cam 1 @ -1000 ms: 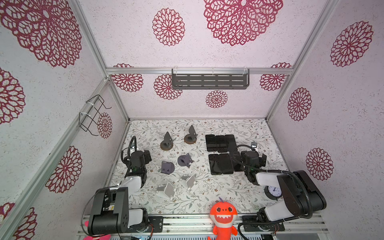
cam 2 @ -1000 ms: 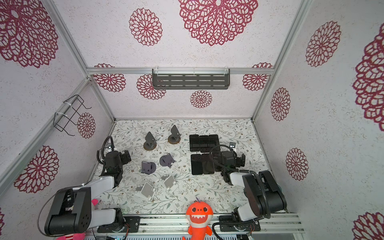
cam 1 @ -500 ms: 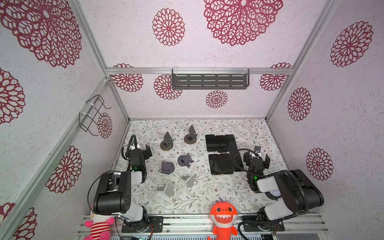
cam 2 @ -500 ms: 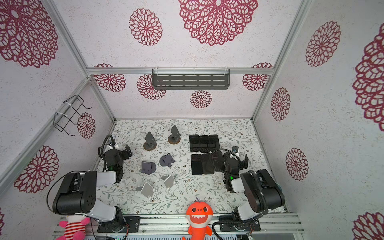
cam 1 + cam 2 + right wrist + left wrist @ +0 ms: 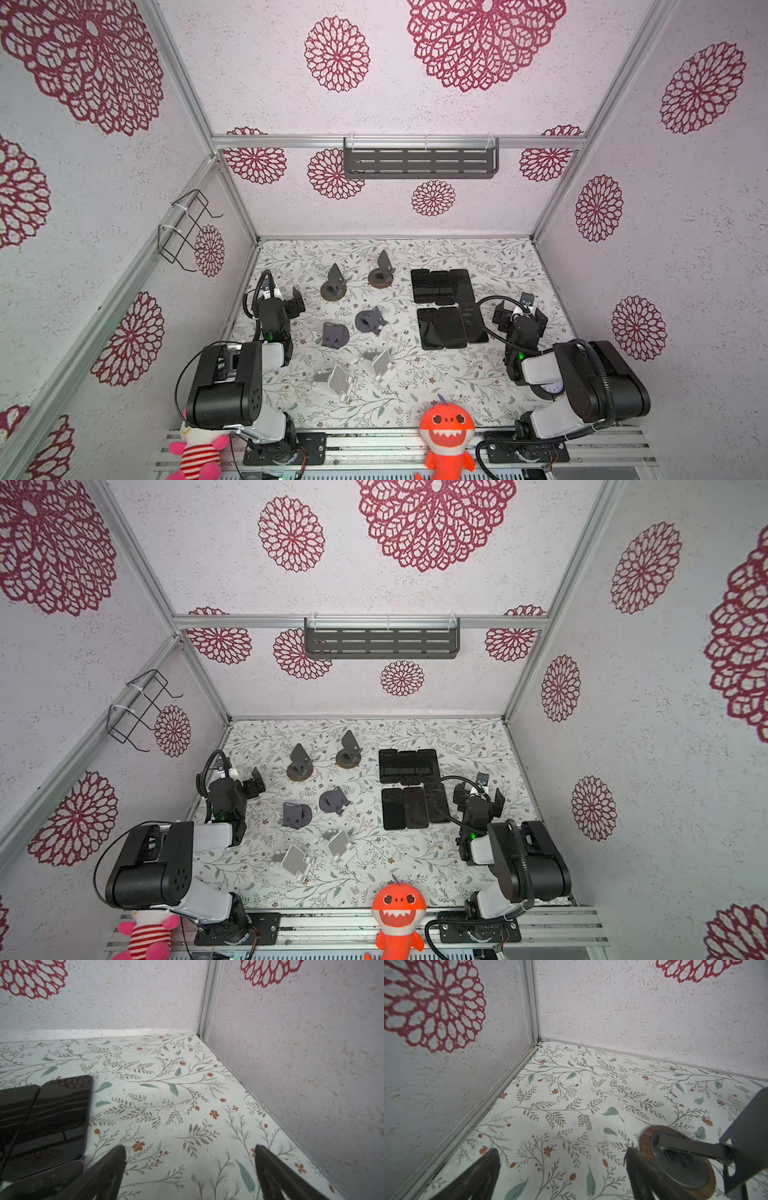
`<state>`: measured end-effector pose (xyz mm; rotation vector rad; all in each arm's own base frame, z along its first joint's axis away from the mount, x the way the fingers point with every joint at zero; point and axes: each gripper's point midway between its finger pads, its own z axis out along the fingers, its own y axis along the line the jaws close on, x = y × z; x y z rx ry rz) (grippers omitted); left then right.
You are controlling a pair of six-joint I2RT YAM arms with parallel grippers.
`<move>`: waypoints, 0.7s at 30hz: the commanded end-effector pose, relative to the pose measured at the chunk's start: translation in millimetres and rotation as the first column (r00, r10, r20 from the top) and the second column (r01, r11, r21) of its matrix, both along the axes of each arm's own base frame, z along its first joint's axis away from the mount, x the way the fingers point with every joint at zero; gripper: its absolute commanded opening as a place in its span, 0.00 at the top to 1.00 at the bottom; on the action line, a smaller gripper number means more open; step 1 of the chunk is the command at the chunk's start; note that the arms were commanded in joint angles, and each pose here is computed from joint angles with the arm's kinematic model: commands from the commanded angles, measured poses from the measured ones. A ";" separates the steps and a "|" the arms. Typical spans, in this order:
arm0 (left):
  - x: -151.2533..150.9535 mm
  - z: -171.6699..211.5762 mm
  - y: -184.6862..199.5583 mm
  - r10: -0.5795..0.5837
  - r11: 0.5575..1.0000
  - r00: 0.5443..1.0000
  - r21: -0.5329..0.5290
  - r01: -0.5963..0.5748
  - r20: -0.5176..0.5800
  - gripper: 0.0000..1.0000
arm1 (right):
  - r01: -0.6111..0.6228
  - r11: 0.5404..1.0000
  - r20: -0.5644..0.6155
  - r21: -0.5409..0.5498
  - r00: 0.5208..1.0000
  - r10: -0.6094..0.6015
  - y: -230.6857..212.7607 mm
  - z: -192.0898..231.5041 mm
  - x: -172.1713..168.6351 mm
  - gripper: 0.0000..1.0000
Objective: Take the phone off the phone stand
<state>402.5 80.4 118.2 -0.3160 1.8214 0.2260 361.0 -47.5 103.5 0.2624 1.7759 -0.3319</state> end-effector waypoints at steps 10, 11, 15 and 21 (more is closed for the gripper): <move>0.1 1.5 2.7 -0.003 1.000 1.000 0.007 0.003 0.011 0.03 | -0.041 0.998 0.077 0.040 0.996 0.038 4.6 14.4 6.4 0.01; -0.1 1.0 2.6 -0.004 1.000 1.000 0.006 0.003 0.010 0.03 | -0.044 0.998 0.070 0.038 0.997 0.041 5.3 14.1 7.7 0.01; 0.3 1.8 1.9 -0.006 1.000 1.000 0.006 0.006 0.013 0.03 | -0.054 0.998 0.064 0.038 0.997 0.051 7.0 12.8 8.7 0.01; 0.1 1.4 2.7 -0.004 1.000 1.000 0.006 0.004 0.012 0.03 | -0.054 0.998 0.061 0.041 0.997 0.052 7.3 12.1 9.3 0.01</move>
